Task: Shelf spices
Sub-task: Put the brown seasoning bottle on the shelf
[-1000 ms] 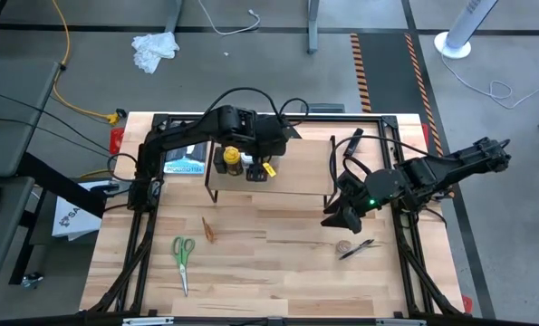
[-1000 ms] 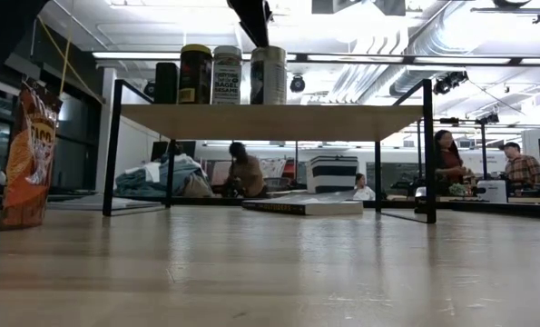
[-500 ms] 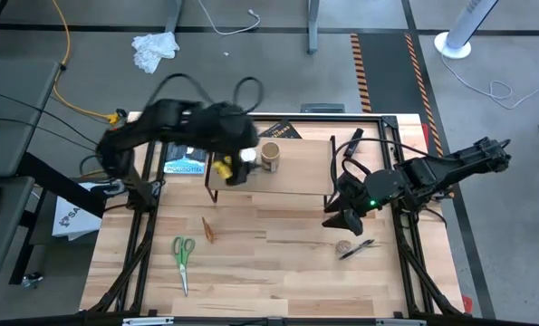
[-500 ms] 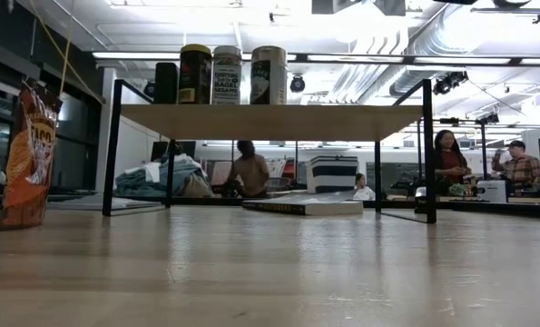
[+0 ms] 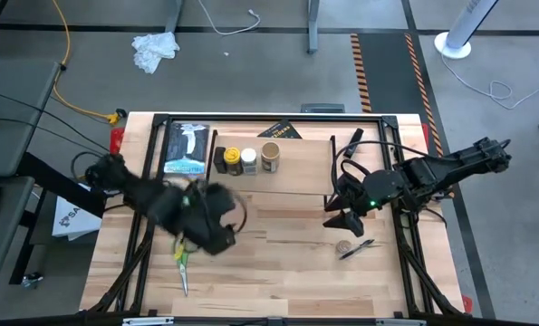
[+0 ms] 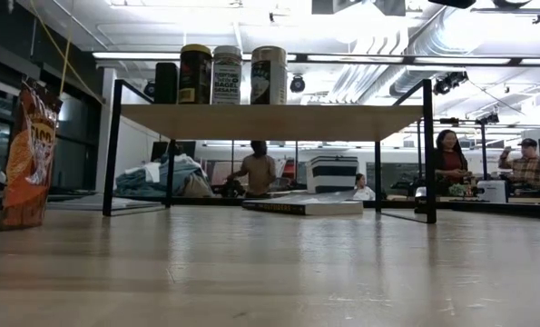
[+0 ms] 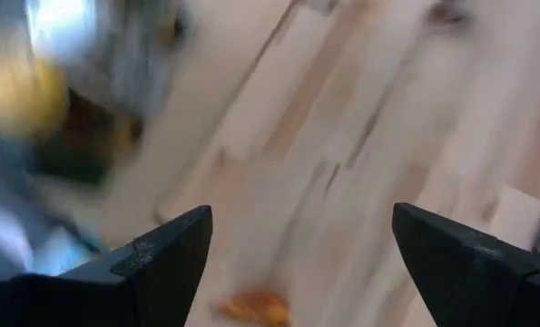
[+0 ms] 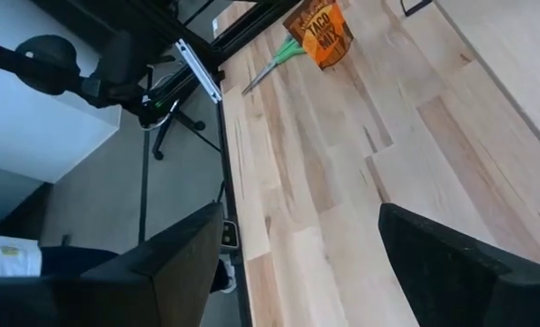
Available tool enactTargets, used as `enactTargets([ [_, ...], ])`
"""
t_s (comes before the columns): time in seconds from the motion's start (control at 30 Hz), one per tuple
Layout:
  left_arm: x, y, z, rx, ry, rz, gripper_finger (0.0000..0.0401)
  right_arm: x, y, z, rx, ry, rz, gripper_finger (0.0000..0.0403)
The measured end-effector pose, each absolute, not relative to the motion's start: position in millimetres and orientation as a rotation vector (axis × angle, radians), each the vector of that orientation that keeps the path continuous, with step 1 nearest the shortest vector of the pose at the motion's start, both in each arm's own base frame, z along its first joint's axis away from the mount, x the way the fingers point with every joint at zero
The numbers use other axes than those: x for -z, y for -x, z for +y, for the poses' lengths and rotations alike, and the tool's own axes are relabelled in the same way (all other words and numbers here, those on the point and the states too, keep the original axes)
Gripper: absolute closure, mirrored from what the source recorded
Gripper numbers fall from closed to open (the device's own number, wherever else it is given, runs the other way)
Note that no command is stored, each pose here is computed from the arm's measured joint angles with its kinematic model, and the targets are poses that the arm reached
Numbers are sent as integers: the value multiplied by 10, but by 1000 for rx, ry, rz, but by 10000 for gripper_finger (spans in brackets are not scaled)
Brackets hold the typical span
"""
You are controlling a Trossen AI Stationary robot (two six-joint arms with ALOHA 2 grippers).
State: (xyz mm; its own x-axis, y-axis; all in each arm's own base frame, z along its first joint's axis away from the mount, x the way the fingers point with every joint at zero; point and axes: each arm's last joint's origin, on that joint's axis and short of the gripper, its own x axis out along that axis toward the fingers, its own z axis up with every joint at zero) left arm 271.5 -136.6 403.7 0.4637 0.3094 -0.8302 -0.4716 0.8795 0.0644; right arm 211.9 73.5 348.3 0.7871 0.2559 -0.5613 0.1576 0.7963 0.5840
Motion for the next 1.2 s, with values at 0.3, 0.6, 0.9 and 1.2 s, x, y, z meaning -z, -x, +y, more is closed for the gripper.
enactTargets([
  [0.3,-2963,-2546,-1535,-1055,679,1052,64,-3475,-2121,717,-55,-644,681,110],
  [0.6,-2901,-2499,-1580,-1049,727,1022,64,-3086,-1763,813,228,-612,1195,131],
  [0.9,-3270,-2299,-1356,-1005,739,809,64,-2863,-1837,1288,265,-467,1181,142],
  [1.2,-3404,-2197,-1258,-968,736,795,64,-2246,-2150,1589,428,-381,1370,131],
])
